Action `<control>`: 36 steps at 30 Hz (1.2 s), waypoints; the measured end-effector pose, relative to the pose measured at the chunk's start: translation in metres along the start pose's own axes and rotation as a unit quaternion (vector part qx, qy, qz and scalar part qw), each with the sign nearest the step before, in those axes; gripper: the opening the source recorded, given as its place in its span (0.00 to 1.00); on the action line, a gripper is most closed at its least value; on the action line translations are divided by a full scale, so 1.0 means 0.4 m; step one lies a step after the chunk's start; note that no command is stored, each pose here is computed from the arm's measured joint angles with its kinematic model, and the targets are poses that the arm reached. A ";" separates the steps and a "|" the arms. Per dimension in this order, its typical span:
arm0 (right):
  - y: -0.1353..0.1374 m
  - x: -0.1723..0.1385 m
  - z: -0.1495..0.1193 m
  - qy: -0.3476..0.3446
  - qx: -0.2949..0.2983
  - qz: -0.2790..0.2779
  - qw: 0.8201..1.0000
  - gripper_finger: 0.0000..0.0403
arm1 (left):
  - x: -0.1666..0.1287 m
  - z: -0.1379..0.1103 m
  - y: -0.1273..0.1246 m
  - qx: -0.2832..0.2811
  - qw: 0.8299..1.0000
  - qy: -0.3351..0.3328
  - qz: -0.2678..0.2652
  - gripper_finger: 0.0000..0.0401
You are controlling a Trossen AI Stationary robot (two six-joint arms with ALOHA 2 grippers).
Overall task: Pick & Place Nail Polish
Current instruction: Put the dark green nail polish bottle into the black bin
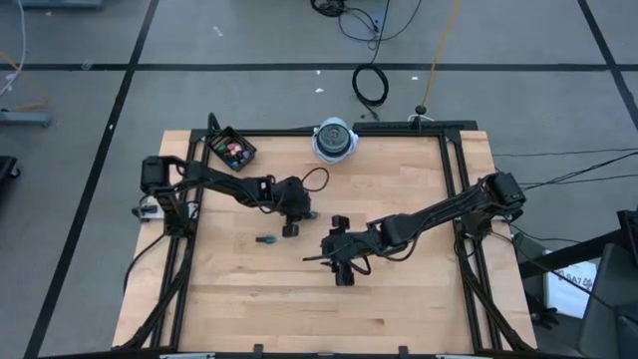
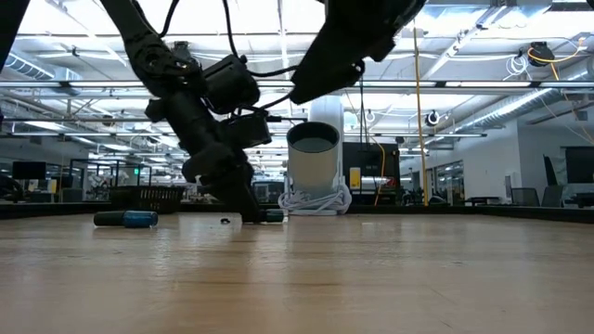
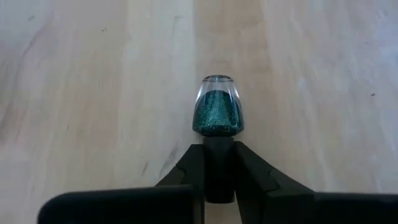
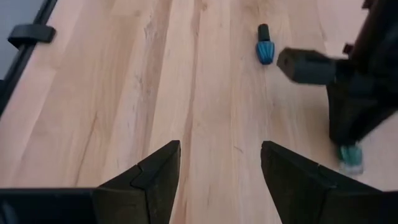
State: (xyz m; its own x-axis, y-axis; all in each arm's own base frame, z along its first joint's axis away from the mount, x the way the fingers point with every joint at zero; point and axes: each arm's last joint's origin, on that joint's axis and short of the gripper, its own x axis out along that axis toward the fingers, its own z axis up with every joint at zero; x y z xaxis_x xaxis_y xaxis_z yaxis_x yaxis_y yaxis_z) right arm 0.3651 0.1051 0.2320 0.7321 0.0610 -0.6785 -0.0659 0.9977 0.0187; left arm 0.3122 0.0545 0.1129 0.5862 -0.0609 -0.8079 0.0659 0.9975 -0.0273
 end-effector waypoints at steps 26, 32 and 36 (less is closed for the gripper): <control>0.004 -0.065 -0.034 -0.045 0.024 0.013 0.999 0.52 | -0.282 -0.251 0.040 -0.023 0.898 -0.435 -0.053 0.09; 0.003 -0.066 -0.033 -0.046 0.024 0.013 0.999 0.52 | -0.313 -0.291 0.056 -0.106 0.870 -0.481 0.023 0.09; 0.004 -0.066 -0.032 -0.050 0.025 0.013 0.998 0.52 | -0.315 -0.317 0.095 -0.247 0.832 -0.476 0.144 0.09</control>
State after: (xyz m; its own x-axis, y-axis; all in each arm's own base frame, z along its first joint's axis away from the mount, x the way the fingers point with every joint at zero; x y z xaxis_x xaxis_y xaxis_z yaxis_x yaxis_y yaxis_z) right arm 0.3372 0.1046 0.2405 0.7945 0.0866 -0.6011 -0.0534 0.9959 0.0730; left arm 0.1387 0.1046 0.1390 0.9093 0.4162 0.0032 -0.3902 0.8550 -0.3417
